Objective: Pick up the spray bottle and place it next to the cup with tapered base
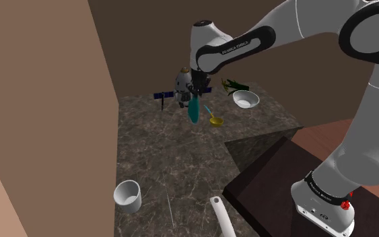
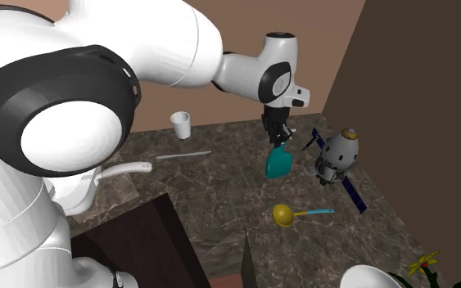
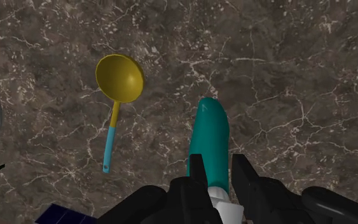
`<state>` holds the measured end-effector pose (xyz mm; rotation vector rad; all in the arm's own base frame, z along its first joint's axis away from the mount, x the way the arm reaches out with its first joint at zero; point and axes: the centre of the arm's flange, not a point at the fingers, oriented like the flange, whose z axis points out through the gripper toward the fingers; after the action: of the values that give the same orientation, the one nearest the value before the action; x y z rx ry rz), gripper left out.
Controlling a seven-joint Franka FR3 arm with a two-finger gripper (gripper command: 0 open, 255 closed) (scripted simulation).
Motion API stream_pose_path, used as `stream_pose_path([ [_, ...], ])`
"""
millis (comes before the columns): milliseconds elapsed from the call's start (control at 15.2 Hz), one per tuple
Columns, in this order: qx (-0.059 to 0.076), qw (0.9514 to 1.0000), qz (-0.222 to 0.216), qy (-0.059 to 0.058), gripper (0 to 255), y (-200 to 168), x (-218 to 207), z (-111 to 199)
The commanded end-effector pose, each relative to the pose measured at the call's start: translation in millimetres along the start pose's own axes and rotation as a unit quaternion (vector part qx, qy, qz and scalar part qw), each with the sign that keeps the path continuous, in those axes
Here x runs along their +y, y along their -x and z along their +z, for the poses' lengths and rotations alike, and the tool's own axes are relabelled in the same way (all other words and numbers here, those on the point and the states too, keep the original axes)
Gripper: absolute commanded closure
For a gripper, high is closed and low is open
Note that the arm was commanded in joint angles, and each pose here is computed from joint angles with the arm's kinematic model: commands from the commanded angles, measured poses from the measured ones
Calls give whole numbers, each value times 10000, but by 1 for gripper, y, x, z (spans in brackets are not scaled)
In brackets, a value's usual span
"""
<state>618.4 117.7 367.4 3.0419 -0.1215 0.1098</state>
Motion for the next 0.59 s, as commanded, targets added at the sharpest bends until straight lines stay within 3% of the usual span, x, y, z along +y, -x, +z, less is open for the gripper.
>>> stream_pose_path([
  [0,-2,10000,-1,0,255,-2,2,-10],
  [528,-2,10000,-1,0,255,-5,6,-52],
])
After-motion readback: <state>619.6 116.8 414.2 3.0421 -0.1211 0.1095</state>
